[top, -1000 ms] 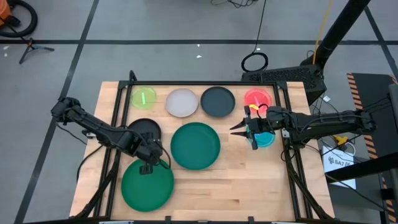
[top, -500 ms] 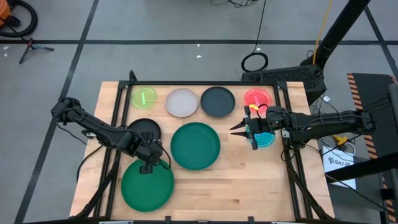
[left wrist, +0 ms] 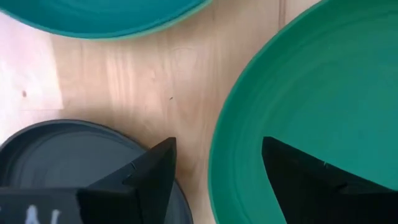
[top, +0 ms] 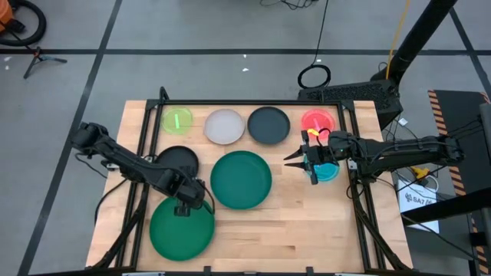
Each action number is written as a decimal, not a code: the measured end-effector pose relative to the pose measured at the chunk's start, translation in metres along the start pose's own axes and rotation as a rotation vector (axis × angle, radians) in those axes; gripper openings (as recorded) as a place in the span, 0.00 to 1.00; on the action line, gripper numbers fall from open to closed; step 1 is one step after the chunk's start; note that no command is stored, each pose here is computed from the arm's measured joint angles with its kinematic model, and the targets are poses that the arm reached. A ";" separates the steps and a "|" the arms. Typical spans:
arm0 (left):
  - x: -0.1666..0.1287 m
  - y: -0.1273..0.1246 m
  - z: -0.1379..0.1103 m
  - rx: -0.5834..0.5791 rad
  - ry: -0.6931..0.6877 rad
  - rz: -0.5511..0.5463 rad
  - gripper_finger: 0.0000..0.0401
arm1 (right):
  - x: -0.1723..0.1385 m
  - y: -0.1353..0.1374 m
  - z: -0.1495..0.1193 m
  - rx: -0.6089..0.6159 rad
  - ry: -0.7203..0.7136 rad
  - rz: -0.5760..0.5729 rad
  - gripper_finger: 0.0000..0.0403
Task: Stack plastic plates
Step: Stack the dark green plate on top of the other dark green plate
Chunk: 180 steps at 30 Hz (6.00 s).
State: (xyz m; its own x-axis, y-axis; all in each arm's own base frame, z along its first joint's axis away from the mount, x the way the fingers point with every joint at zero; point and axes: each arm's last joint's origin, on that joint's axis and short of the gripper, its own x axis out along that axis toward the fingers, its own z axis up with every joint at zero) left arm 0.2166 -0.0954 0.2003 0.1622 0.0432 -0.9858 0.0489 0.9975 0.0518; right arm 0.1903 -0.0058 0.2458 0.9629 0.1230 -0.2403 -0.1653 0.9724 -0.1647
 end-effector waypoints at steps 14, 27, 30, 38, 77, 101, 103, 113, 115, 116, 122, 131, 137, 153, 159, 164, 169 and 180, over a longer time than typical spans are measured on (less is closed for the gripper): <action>0.010 -0.004 0.007 0.013 -0.009 -0.006 0.61 | 0.000 0.000 0.000 -0.006 0.000 0.000 0.18; 0.010 -0.004 0.008 -0.010 -0.021 -0.011 0.61 | 0.000 0.000 0.000 -0.006 0.002 0.000 0.18; 0.010 -0.005 0.009 -0.012 -0.029 -0.014 0.61 | 0.000 0.000 0.000 -0.006 0.002 0.000 0.18; 0.023 -0.003 0.003 -0.035 -0.036 -0.003 0.61 | 0.000 0.000 0.000 -0.006 0.002 0.000 0.18; 0.038 -0.014 -0.011 -0.035 -0.060 -0.008 0.57 | 0.000 0.000 0.000 -0.002 0.002 0.001 0.18; 0.037 -0.015 -0.012 -0.033 -0.052 -0.014 0.07 | 0.000 0.000 0.000 -0.002 0.002 0.001 0.18; 0.037 -0.015 -0.012 -0.016 -0.047 -0.024 0.04 | 0.000 0.000 0.000 -0.002 0.002 0.000 0.18; 0.026 -0.019 -0.017 0.010 -0.070 -0.064 0.03 | 0.000 0.000 0.000 -0.001 0.002 0.000 0.18; 0.019 -0.018 -0.019 0.000 -0.097 -0.079 0.03 | 0.000 0.000 0.000 -0.001 0.002 0.000 0.18; 0.014 -0.017 -0.020 -0.005 -0.110 -0.086 0.03 | 0.000 0.000 0.000 -0.001 0.002 0.000 0.18; -0.007 -0.010 -0.028 -0.062 -0.176 -0.109 0.02 | 0.000 0.000 0.000 0.001 0.001 0.000 0.18; -0.032 -0.001 -0.038 -0.106 -0.273 -0.150 0.02 | 0.000 0.000 0.000 0.006 0.002 0.001 0.18; -0.049 0.007 -0.044 -0.227 -0.364 -0.207 0.02 | 0.000 0.000 0.000 0.006 0.001 0.000 0.18; -0.062 0.071 -0.021 -0.781 -0.489 -0.081 0.02 | 0.000 0.000 0.000 -0.004 0.001 0.000 0.18; -0.053 0.100 -0.015 -0.924 -0.460 -0.041 0.02 | 0.000 0.000 0.000 -0.005 0.002 0.000 0.18; -0.045 0.115 -0.009 -0.937 -0.431 -0.041 0.02 | 0.000 0.000 0.000 -0.005 0.002 0.000 0.18; -0.036 0.126 -0.003 -0.938 -0.406 -0.057 0.02 | 0.000 0.000 0.000 -0.005 0.003 0.000 0.18; -0.029 0.133 0.003 -0.947 -0.416 -0.056 0.03 | 0.000 0.000 0.000 -0.005 0.003 0.000 0.18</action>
State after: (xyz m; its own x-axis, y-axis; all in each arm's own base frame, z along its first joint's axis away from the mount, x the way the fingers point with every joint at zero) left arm 0.2218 0.0362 0.2367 0.5197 0.1519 -0.8407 -0.6992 0.6411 -0.3164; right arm 0.1902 -0.0060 0.2456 0.9624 0.1220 -0.2427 -0.1660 0.9714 -0.1700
